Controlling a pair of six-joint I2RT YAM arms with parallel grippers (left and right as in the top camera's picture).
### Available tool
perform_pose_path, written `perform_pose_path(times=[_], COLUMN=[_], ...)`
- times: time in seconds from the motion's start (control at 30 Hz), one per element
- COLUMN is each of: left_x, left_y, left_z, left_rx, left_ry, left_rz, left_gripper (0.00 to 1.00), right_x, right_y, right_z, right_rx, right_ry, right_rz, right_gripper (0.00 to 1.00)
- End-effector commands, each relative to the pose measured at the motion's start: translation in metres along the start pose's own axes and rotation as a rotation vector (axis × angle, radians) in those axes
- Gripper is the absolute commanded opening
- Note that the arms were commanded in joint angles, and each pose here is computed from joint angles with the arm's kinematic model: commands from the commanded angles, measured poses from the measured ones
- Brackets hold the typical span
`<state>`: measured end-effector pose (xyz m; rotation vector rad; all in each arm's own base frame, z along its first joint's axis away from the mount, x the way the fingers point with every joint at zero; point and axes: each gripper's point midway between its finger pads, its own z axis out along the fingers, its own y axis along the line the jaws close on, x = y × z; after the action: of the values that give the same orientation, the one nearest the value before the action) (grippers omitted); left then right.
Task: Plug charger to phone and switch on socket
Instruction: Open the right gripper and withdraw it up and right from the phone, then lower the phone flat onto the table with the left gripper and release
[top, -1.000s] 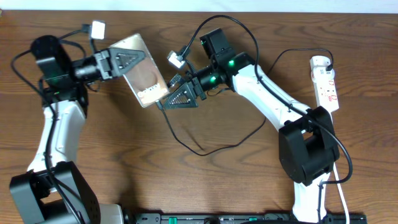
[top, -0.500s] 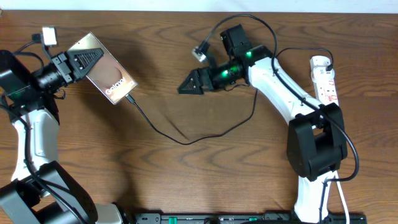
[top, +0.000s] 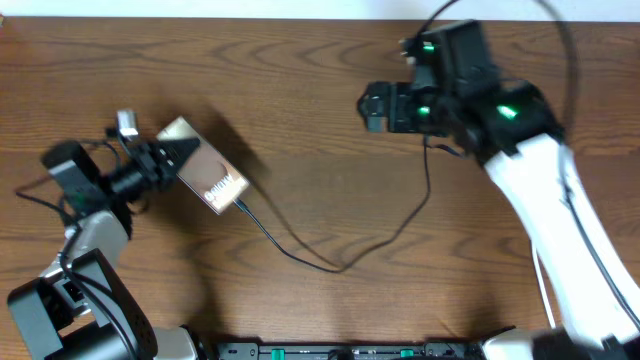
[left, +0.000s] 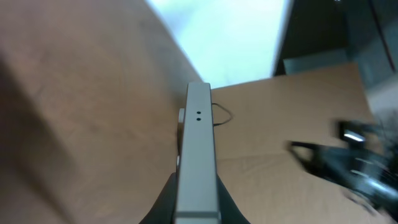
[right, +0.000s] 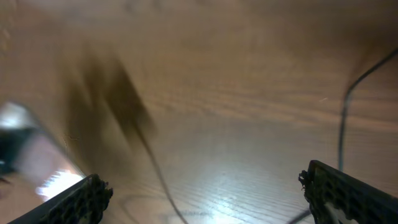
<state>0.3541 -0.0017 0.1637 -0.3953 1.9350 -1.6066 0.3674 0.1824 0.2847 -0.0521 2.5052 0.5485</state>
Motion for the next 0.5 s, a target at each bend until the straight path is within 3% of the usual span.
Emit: perform_pose_path(times=[0.0,0.13,0.47], left_x=[0.017,0.033,0.065], left_y=[0.034,0.081,0.141], left_z=[0.004,-0.001,-0.026], left_rx=[-0.106,-0.292,-0.63], left_ry=[-0.05,-0.107,-0.12], left_rz=[-0.008,-0.086,-0.264], left_gripper=[0.07,0.07,0.07], right_x=[-0.01,-0.002,0.016], right_y=[-0.012,-0.019,-0.03], right_z=[-0.039,-0.06,-0.059], right_rx=[0.091,0.126,0.178], right_ry=[-0.111,-0.123,-0.05], right_rz=[0.021,0.023,0.03], right_gripper=[0.99,0.99,0.99])
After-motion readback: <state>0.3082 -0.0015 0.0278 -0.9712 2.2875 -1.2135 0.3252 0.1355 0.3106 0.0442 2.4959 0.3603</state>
